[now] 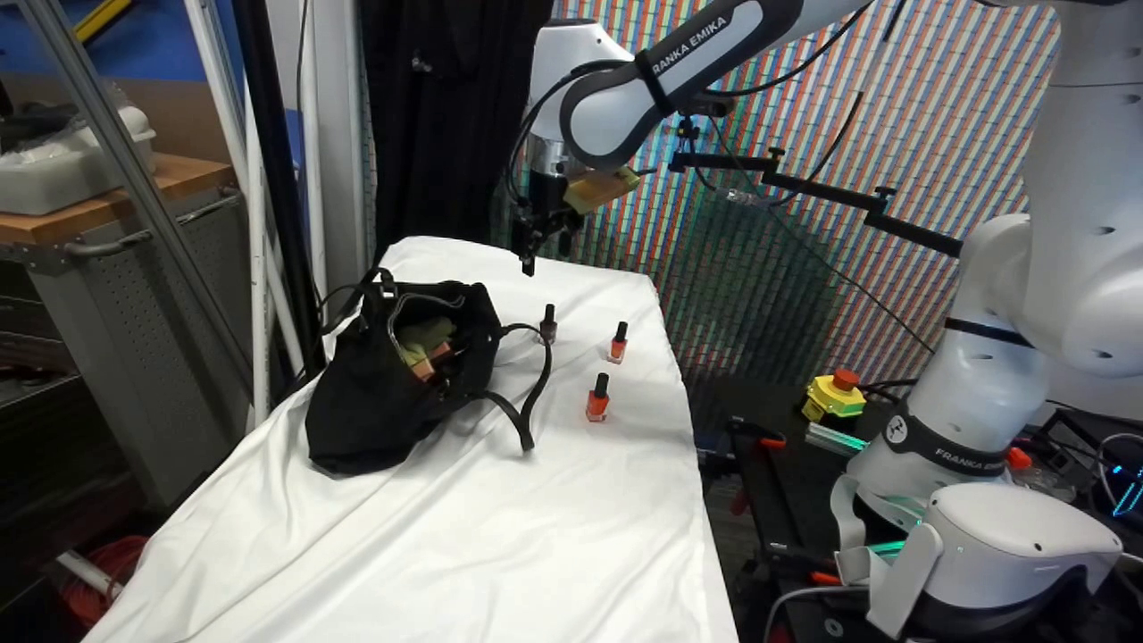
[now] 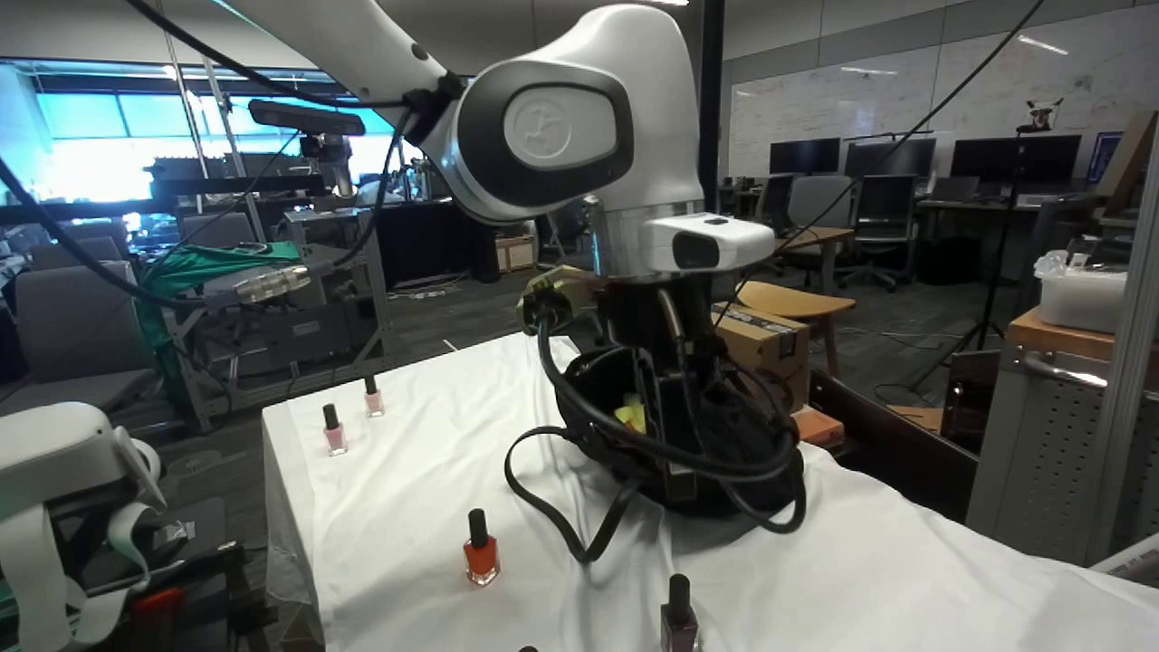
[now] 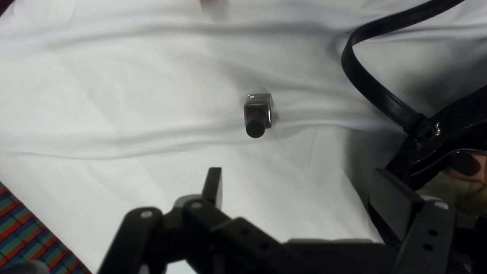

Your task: Pick up all the nail polish on the table and put them in the bag

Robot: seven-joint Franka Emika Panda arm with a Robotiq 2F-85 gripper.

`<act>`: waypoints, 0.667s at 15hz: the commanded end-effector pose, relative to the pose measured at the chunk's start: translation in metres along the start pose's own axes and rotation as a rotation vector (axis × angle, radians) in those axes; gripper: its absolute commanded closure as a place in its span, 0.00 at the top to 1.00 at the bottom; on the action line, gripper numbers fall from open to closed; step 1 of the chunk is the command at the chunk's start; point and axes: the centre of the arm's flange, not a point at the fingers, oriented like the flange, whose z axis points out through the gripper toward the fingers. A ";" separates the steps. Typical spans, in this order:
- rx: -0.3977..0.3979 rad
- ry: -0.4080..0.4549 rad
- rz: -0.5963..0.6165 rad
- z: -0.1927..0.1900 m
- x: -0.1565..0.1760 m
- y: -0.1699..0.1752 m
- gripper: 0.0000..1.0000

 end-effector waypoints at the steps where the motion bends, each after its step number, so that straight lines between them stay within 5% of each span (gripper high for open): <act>1: 0.039 -0.023 -0.013 0.022 0.013 0.008 1.00; 10: 0.070 -0.108 -0.064 0.076 0.030 0.023 1.00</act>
